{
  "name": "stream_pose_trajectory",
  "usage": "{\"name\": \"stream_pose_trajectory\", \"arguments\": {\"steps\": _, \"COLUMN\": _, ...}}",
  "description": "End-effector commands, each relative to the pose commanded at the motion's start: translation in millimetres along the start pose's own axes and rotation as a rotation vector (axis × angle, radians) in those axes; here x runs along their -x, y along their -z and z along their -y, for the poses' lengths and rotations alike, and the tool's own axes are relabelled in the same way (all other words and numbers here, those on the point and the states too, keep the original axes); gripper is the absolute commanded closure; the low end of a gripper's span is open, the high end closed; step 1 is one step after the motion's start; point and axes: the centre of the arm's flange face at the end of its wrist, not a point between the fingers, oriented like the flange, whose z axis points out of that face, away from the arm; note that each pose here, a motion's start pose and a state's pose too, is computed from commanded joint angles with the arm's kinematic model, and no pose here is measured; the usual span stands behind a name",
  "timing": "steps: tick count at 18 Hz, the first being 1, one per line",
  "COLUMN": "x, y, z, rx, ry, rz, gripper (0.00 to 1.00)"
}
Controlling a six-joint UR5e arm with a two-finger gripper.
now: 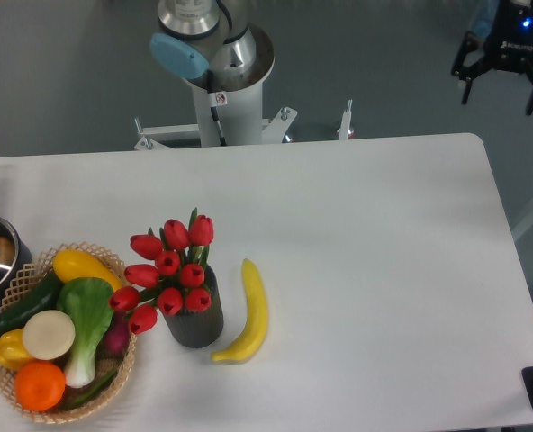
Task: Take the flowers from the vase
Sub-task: 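Move the open gripper down toward the red tulips in the vase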
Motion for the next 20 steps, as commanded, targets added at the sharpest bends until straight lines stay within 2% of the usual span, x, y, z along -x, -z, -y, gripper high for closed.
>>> {"name": "stream_pose_trajectory", "arguments": {"steps": 5, "x": -2, "y": 1, "z": 3, "rx": 0.007, "ry": -0.009, "rz": -0.001, "gripper": 0.00}}
{"name": "stream_pose_trajectory", "arguments": {"steps": 12, "x": -13, "y": -14, "z": 4, "rx": -0.062, "ry": 0.008, "rz": -0.042, "gripper": 0.00}}
{"name": "stream_pose_trajectory", "arguments": {"steps": 16, "x": -26, "y": -34, "z": 3, "rx": -0.124, "ry": 0.023, "rz": -0.092, "gripper": 0.00}}
{"name": "stream_pose_trajectory", "arguments": {"steps": 20, "x": -53, "y": -60, "z": 9, "rx": -0.125, "ry": 0.013, "rz": -0.153, "gripper": 0.00}}
